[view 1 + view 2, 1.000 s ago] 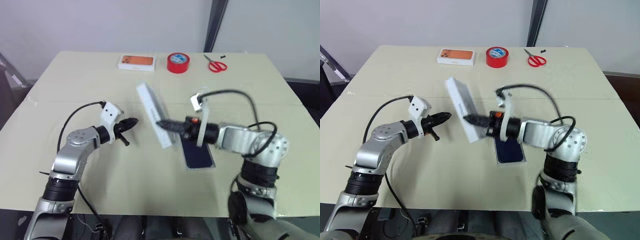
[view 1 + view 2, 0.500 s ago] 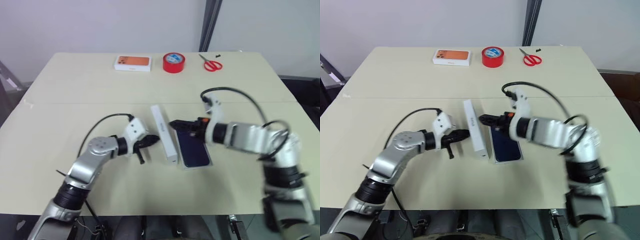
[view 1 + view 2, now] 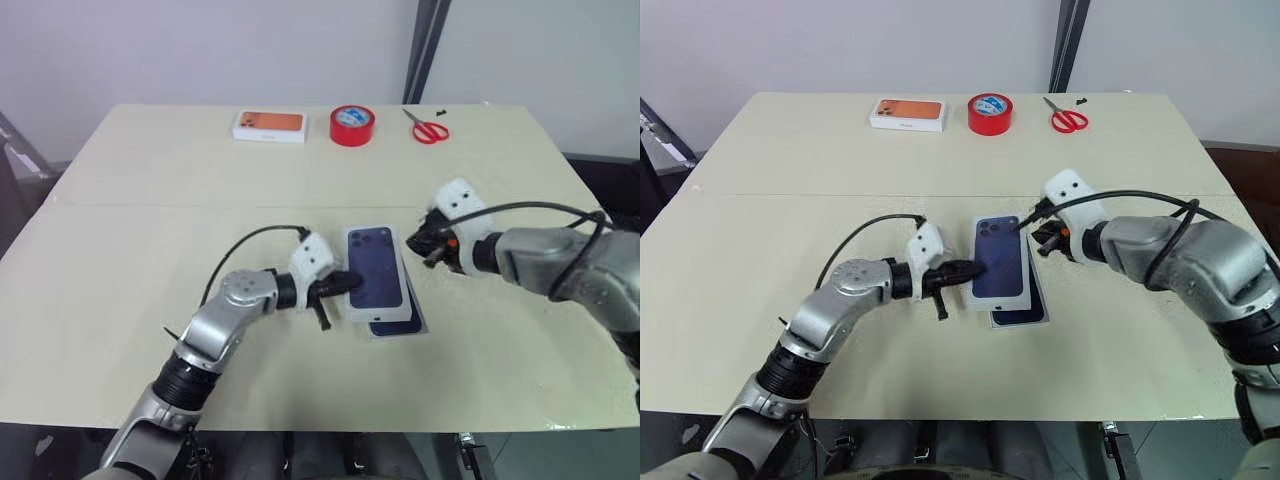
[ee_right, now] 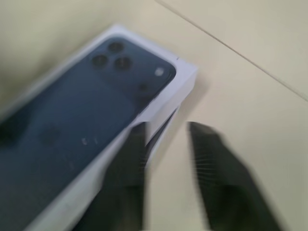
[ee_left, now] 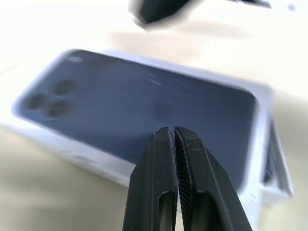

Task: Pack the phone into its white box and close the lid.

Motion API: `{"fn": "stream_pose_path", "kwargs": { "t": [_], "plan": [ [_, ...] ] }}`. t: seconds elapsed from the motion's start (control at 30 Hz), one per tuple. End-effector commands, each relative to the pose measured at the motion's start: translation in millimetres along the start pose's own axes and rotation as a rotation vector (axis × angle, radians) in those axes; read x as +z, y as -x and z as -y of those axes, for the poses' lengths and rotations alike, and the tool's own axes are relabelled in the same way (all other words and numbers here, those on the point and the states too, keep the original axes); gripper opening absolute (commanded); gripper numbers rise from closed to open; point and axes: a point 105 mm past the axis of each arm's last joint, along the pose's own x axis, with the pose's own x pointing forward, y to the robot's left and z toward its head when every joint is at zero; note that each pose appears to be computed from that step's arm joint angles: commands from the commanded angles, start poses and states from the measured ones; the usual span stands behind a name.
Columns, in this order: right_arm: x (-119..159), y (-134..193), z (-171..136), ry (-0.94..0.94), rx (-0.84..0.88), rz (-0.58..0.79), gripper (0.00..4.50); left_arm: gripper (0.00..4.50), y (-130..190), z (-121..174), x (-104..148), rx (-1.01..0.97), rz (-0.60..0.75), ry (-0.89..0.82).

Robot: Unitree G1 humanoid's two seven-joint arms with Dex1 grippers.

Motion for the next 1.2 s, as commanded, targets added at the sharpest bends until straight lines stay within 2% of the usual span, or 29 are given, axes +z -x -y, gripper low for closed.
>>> {"fn": "stream_pose_path", "kwargs": {
  "t": [0.03, 0.13, 0.23, 0.33, 0.53, 0.77, 1.2],
  "plan": [
    [4, 3, 2, 0.204, -0.024, 0.029, 0.04, 0.19, 16, -33, 22, 0.183, 0.053, 0.038],
    [-3, -2, 0, 0.256, -0.013, 0.014, 0.04, 0.19, 19, -46, 6, 0.258, -0.048, 0.035],
    [-5, -5, -5, 0.291, 0.014, 0.020, 0.04, 0.19, 14, -42, -14, 0.235, -0.170, -0.002],
    [-5, -8, -12, 0.318, 0.048, 0.025, 0.04, 0.19, 6, -32, -22, 0.178, -0.220, -0.038],
    [-5, -2, -26, 0.333, 0.135, 0.036, 0.04, 0.19, -10, -2, -8, -0.007, -0.165, -0.045],
    [-12, 9, -25, 0.339, 0.156, 0.007, 0.04, 0.19, -4, 22, 1, -0.155, -0.152, -0.035],
    [-30, 13, -22, 0.334, 0.159, -0.046, 0.04, 0.19, -9, 23, -9, -0.155, -0.211, -0.075]
  ]
}}
